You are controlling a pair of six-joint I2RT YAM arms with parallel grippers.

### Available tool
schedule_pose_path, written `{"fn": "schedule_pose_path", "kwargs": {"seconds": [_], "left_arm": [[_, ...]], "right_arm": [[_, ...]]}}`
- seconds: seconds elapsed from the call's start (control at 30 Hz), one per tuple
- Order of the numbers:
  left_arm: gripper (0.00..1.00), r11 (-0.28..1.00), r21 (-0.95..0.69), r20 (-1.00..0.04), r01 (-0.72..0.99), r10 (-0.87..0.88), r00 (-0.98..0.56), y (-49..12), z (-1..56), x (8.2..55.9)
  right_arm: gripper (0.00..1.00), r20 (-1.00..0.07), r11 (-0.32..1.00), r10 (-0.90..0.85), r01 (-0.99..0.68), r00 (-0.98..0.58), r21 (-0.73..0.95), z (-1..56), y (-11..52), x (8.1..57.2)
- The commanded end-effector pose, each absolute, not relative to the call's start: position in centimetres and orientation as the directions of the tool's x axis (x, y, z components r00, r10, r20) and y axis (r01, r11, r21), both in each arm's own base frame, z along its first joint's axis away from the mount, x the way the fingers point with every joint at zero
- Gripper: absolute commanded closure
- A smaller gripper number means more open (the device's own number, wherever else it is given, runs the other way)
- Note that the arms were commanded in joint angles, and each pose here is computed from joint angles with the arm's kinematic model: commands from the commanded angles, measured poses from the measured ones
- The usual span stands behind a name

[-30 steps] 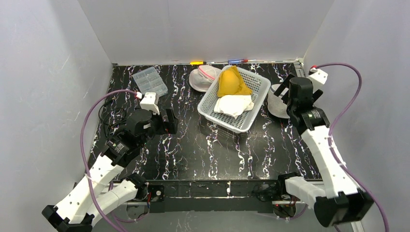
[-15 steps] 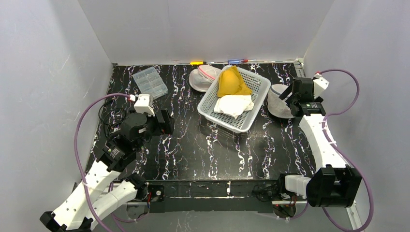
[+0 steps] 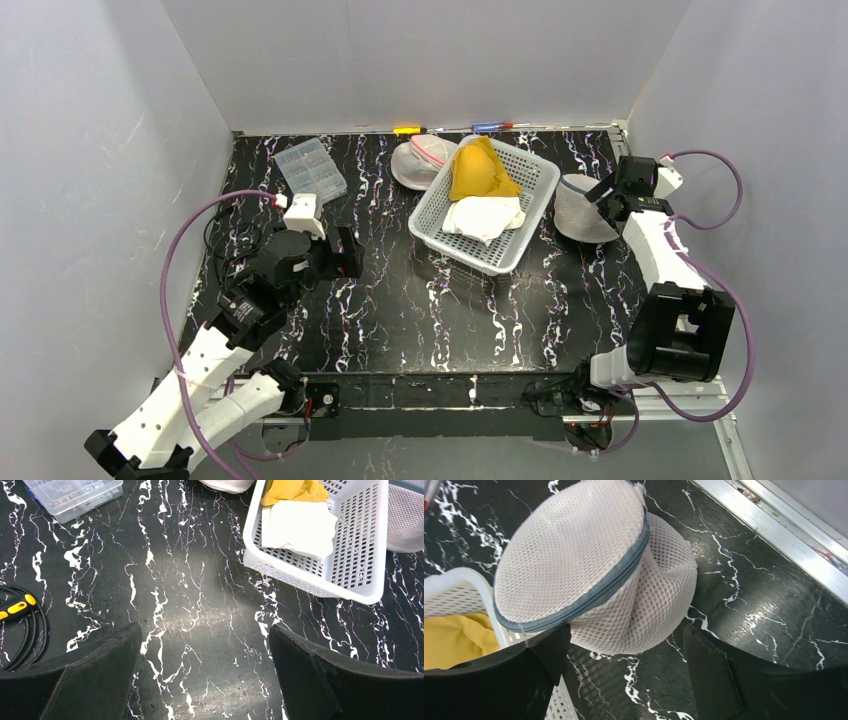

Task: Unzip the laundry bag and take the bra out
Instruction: Pick up the laundry bag at the center of the board.

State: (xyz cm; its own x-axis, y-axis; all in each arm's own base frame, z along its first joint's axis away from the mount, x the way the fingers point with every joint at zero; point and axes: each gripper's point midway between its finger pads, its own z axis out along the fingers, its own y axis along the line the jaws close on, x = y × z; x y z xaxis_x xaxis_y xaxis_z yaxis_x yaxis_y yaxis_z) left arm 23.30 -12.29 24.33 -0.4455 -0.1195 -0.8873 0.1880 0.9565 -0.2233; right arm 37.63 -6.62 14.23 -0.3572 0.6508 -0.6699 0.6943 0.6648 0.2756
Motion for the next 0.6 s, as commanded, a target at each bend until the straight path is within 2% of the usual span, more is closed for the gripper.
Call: {"fn": "schedule_pose_path", "kwargs": {"seconds": [0.0,0.1,0.23,0.57], "left_arm": [[0.04,0.962,-0.206,-0.890,0.180,-0.108,-0.444,-12.1,24.2,23.3],[0.04,0.960,-0.209,-0.889,0.185,-0.107,-0.446,-12.2,24.2,23.4],[0.04,0.959,-0.209,-0.884,0.193,-0.101,-0.457,-12.5,23.9,23.4],[0.04,0.965,-0.193,-0.882,0.179,-0.091,-0.462,-12.3,23.7,23.4]], "right_arm": [[0.08,-0.678,0.635,0.697,0.639,-0.231,0.434,17.8,-6.2,40.0],[0.04,-0.682,0.625,0.711,0.601,-0.174,0.498,19.2,-5.8,39.8],[0.03,-0.673,0.603,0.720,0.631,-0.169,0.488,18.9,-6.4,39.9],[0.15,-0.602,0.550,0.775,0.674,-0.192,0.494,16.2,-6.7,41.0]]}}
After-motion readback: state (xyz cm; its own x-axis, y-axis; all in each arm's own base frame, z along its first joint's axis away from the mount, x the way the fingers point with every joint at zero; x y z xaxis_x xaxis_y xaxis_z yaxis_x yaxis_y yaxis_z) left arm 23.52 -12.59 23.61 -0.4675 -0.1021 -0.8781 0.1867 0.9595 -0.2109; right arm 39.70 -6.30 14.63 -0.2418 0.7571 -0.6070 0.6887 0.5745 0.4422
